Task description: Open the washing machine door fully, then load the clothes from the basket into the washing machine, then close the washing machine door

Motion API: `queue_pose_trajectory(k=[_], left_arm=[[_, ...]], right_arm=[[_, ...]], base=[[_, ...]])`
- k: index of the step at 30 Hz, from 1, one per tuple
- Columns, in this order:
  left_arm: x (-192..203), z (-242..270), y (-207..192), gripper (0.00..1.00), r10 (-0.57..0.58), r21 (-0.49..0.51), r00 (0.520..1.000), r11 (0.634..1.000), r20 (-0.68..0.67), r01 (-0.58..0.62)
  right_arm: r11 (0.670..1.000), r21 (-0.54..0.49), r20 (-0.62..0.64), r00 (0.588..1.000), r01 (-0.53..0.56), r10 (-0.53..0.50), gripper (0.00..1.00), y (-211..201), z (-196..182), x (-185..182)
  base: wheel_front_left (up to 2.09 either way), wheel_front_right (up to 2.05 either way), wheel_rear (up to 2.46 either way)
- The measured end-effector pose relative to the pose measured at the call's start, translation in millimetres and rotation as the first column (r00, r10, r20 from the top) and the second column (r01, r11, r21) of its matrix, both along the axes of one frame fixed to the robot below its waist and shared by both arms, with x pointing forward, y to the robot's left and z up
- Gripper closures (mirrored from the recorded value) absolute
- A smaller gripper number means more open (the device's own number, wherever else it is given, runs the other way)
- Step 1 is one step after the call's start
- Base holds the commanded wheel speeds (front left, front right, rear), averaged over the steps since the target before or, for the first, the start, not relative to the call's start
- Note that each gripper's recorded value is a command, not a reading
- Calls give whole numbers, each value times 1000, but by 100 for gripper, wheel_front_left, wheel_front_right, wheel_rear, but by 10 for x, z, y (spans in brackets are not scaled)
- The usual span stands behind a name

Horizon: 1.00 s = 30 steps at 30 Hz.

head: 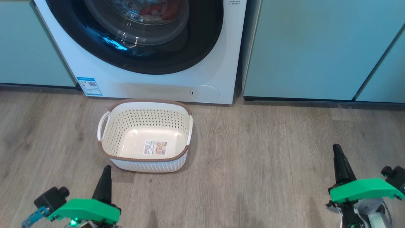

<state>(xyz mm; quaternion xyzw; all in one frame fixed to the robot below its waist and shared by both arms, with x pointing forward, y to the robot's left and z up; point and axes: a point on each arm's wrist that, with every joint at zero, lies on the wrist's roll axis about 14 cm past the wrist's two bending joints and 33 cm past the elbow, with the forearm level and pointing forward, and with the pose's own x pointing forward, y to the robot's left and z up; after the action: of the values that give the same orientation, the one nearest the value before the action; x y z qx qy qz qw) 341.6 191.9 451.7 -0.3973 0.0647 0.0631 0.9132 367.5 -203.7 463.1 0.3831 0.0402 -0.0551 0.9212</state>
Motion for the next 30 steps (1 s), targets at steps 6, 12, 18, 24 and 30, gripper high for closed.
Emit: queue_pose_trajectory(k=[6, 12, 18, 24, 30], left_arm=[[41, 23, -10, 100, 3, -63, 1000, 998, 6, -3], [59, 24, -15, 100, 6, -125, 1000, 992, 4, -5], [74, 20, -3, 100, 16, -188, 1000, 982, 0, -16], [118, 59, -5, 100, 19, -249, 1000, 968, 13, -15], [128, 54, -12, 100, 21, -301, 1000, 953, 9, -17]], right_arm=[[998, 66, -3, 1000, 9, -9, 100, -9, -6, -2], [991, 130, -7, 1000, 20, -19, 100, -20, -17, -7], [980, 195, -5, 1000, 30, -29, 100, -29, -12, -7], [966, 258, -8, 999, 33, -32, 100, -27, -16, -8], [949, 312, -10, 999, 36, -34, 100, -26, -19, -10]], base=[[0, 0, 0], [0, 0, 0], [0, 0, 0], [0, 0, 0], [0, 0, 0]])
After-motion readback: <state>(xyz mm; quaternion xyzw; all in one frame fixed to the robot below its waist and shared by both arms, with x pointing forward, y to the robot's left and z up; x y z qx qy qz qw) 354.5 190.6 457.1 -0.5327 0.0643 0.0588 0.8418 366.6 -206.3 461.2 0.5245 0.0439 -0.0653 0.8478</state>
